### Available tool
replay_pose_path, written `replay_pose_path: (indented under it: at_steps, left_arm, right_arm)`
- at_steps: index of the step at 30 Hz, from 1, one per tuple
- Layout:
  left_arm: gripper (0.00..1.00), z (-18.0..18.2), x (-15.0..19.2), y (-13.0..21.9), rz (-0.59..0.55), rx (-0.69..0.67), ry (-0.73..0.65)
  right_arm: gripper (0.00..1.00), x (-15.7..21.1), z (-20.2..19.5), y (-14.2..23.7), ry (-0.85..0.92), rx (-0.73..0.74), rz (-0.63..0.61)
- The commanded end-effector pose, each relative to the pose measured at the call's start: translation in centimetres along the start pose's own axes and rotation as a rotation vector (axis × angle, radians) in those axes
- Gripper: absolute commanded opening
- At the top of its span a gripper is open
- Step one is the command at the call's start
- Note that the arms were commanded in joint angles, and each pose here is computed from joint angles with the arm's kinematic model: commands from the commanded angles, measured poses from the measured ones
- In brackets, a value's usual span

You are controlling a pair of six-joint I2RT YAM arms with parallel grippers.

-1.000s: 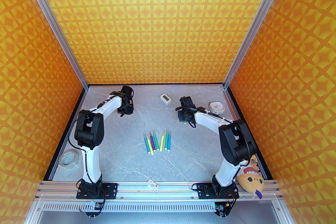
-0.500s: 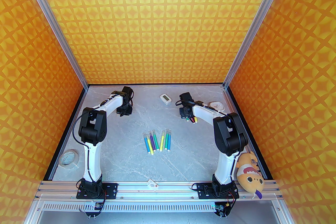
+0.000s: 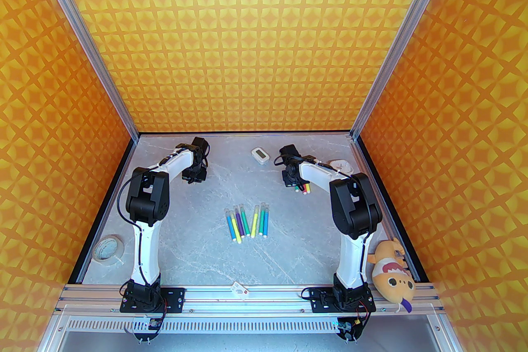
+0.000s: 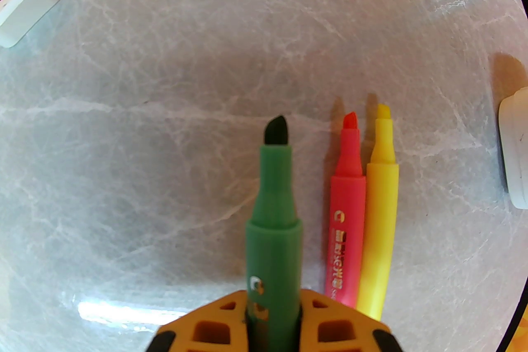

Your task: Open the pen caps

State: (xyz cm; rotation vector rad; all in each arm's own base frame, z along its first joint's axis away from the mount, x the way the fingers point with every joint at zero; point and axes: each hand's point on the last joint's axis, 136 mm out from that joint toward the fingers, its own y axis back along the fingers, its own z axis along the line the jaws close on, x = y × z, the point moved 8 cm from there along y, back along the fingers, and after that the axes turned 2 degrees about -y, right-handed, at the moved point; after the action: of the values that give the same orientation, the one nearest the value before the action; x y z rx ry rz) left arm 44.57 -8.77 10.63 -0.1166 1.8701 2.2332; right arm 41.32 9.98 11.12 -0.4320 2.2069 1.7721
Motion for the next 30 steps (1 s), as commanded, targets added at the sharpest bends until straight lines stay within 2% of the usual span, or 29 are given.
replay_pose_path:
  at_steps: [1, 13, 21, 29, 30]
  left_arm:
    - [0.10, 0.7, 0.0, -0.5, 0.025, -0.039, -0.017]
    - [0.16, 0.9, 0.4, -1.2, 0.054, -0.056, -0.026]
    - [0.25, 0.9, 0.6, -1.3, 0.061, -0.067, -0.034]
    - [0.26, 1.1, 0.4, -0.5, 0.034, -0.065, -0.026]
    - [0.26, 1.2, 0.4, -0.2, 0.028, -0.064, -0.024]
  right_arm:
    - [0.06, -0.3, -0.6, -0.5, 0.019, 0.051, 0.017]
    - [0.13, -0.5, -0.8, -0.9, 0.020, 0.064, 0.032]
    - [0.18, -0.6, -0.9, -1.1, 0.016, 0.074, 0.043]
    - [0.19, -0.5, -0.9, -1.4, 0.017, 0.079, 0.055]
    - [0.22, -0.5, -0.9, -1.4, 0.017, 0.080, 0.057]
